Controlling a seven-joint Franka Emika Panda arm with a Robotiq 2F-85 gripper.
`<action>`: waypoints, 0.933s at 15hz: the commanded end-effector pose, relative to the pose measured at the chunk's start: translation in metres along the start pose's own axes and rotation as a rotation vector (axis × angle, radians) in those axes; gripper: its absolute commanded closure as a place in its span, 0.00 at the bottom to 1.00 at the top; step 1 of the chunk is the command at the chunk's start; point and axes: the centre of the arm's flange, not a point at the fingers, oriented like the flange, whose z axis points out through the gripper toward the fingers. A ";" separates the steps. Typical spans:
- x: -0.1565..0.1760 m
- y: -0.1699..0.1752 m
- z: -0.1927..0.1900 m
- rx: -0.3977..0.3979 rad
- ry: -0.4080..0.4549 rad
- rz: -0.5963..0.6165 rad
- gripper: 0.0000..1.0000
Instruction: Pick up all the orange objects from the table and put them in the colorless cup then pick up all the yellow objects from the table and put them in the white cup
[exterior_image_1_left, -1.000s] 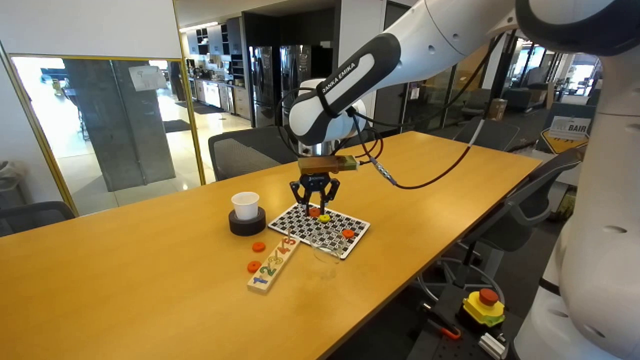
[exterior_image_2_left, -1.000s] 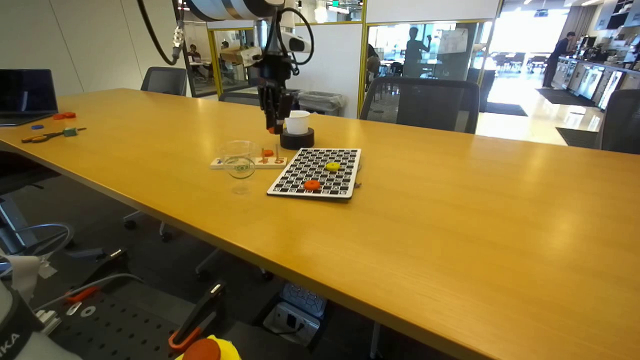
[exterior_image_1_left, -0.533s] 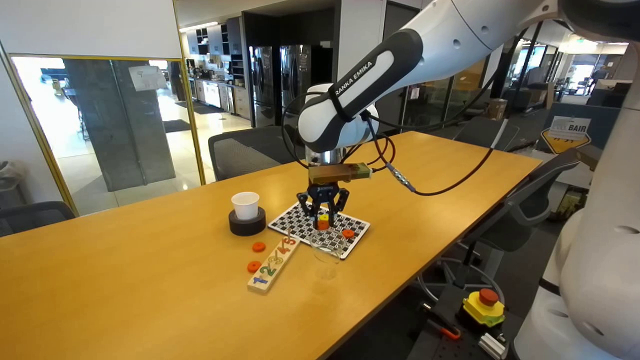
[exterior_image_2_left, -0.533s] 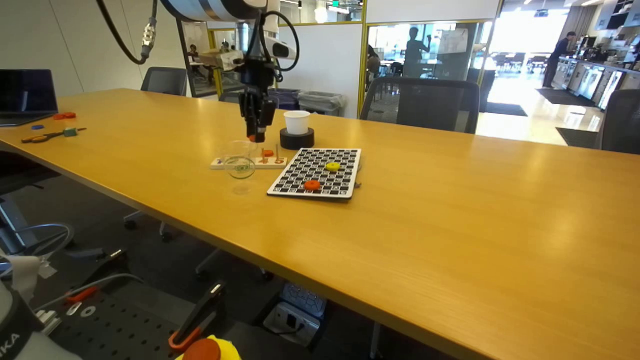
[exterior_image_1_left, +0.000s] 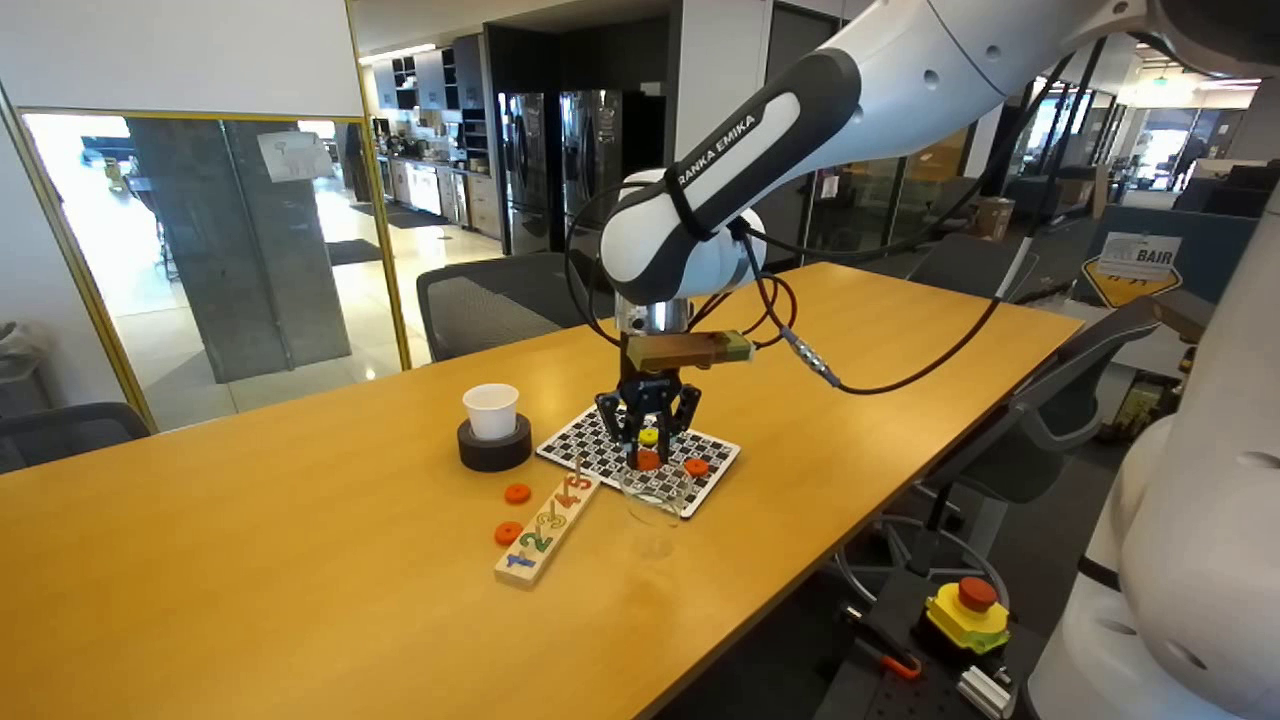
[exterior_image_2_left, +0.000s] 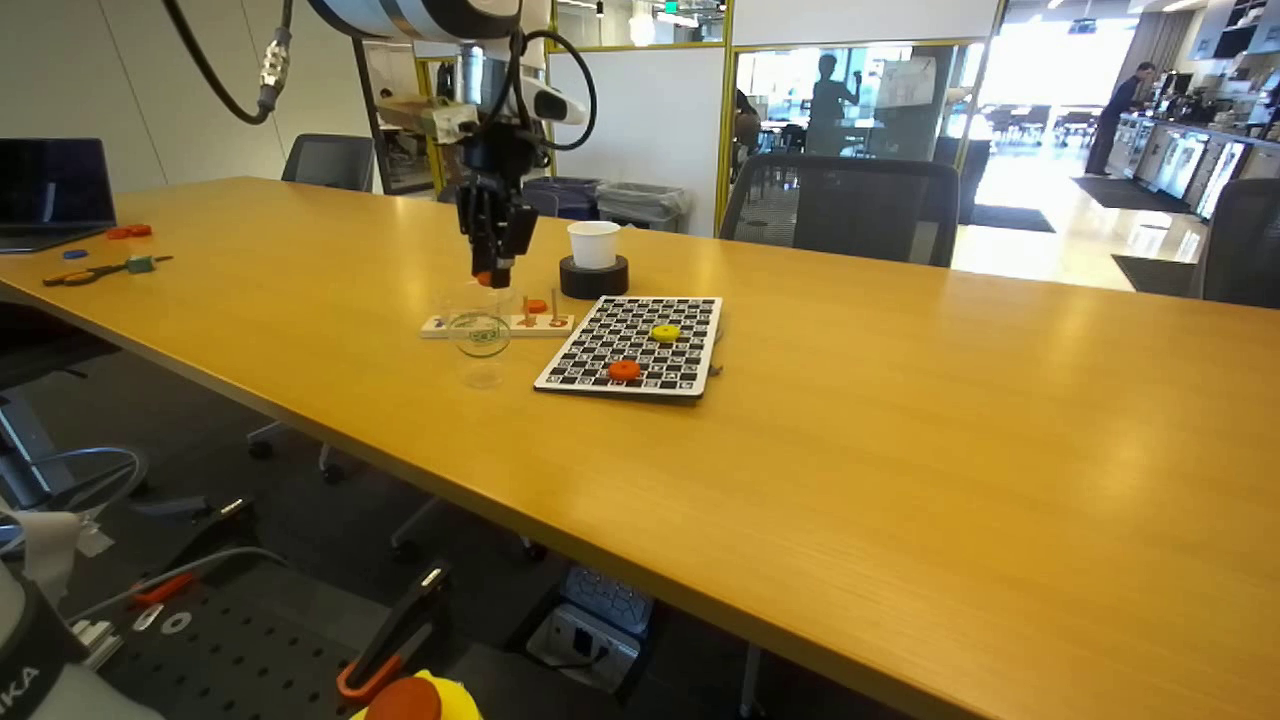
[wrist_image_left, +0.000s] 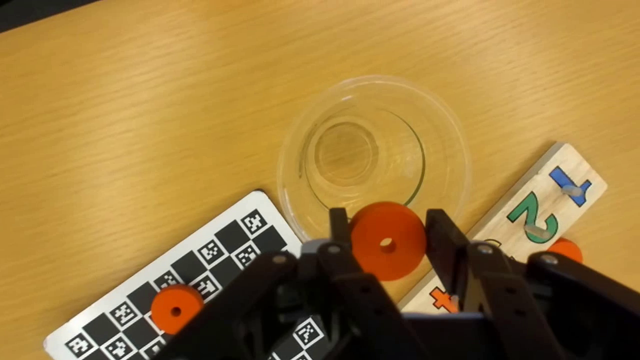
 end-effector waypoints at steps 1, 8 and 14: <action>-0.007 0.004 -0.004 0.031 -0.020 -0.027 0.83; -0.009 0.009 -0.005 0.036 -0.016 -0.019 0.10; 0.012 0.022 -0.013 0.046 0.101 0.063 0.00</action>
